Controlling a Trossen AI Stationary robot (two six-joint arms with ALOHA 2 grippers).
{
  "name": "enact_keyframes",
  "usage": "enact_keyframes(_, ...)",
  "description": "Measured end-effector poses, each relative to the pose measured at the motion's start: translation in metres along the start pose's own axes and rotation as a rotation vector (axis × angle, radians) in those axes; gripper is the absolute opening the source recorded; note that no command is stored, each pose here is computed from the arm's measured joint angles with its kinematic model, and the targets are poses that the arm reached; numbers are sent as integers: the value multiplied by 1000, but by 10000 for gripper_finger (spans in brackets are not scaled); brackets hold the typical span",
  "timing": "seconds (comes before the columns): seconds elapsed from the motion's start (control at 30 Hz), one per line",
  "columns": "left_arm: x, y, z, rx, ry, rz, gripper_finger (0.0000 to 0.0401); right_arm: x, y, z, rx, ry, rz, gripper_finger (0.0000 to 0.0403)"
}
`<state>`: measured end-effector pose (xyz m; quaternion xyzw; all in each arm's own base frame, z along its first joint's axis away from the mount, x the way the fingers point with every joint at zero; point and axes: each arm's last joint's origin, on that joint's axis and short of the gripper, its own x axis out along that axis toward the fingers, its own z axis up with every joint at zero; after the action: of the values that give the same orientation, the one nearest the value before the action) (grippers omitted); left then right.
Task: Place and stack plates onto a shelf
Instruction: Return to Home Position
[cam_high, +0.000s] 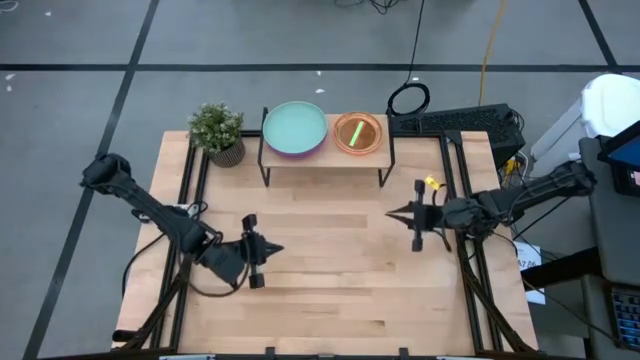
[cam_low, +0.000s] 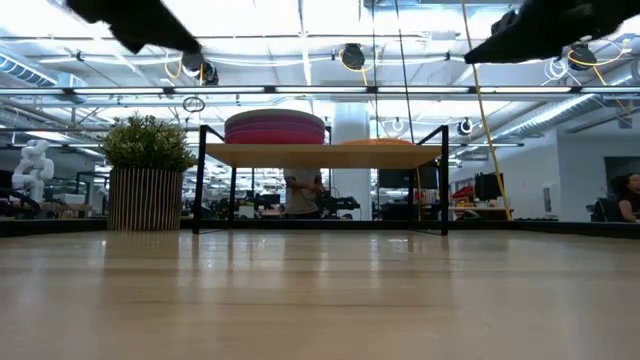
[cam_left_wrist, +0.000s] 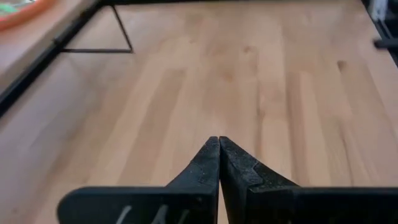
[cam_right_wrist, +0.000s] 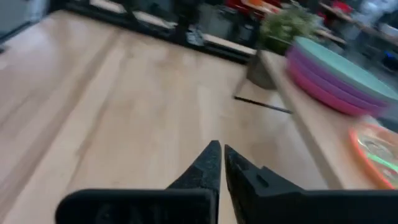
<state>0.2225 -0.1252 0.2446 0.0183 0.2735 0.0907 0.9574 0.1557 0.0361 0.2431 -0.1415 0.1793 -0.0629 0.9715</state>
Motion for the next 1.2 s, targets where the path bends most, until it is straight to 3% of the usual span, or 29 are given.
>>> enact_keyframes(0.17,1,-5,-23,47,29,-20,5,2,7,-17,-68,-23,60,2)
enact_keyframes(0.43,10,6,-57,84,31,6,4,6,14,-43,-129,-28,60,1)
enact_keyframes(0.67,9,29,-69,83,-49,-42,4,4,15,-62,-169,-24,59,1)
enact_keyframes(0.97,-11,60,-82,54,-170,-130,3,-2,15,-74,-166,-136,104,0)
enact_keyframes(1.2,-23,74,-89,84,-249,-133,3,-2,13,-81,-142,-175,137,0)
